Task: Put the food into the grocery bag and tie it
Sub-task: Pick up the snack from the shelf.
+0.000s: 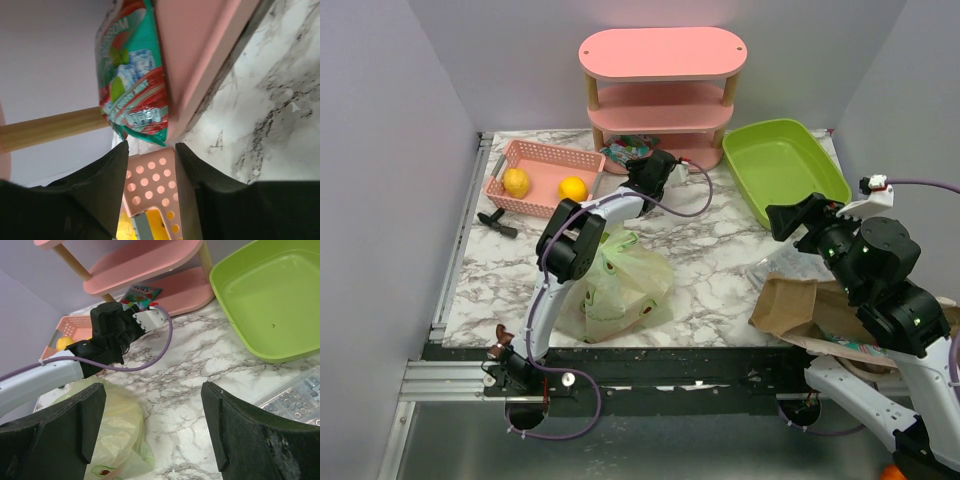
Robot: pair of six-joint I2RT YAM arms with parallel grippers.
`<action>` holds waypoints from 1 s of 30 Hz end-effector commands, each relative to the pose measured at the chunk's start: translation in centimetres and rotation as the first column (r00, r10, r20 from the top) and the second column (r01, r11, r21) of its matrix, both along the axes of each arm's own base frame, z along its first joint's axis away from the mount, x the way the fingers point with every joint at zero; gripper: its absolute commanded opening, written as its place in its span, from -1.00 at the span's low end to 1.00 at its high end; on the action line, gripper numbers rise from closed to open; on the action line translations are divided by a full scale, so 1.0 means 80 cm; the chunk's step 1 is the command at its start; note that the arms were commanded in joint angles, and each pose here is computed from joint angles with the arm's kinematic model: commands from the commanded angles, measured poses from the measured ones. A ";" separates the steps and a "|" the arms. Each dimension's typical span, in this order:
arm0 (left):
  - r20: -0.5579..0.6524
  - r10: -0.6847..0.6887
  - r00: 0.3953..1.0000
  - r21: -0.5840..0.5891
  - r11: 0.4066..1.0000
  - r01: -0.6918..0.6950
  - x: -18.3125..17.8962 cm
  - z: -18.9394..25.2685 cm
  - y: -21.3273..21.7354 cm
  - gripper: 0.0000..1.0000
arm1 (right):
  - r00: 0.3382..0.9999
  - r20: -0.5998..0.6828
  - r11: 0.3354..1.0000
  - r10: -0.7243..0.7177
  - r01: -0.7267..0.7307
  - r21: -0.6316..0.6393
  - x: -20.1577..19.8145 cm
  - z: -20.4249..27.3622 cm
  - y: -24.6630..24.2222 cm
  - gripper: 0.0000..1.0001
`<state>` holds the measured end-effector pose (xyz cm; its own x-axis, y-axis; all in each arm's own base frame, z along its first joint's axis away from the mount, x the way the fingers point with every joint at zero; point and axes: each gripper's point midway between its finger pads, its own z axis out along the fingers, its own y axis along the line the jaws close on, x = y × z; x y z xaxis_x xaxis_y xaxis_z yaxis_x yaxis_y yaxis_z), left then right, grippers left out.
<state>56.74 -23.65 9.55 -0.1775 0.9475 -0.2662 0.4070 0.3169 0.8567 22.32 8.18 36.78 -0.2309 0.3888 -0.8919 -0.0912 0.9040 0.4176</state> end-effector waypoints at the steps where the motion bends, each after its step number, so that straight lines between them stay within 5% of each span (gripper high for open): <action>1: 0.044 0.006 0.999 0.083 0.996 -0.010 0.016 -0.001 0.004 -0.14 | 1.000 0.014 1.000 0.019 -0.019 -0.015 0.001 0.002 0.003 0.69; 30: 0.003 0.036 0.999 0.062 0.997 -0.036 0.035 -0.023 0.031 -0.09 | 0.999 -0.022 0.998 0.030 -0.032 -0.051 0.014 -0.022 0.011 0.70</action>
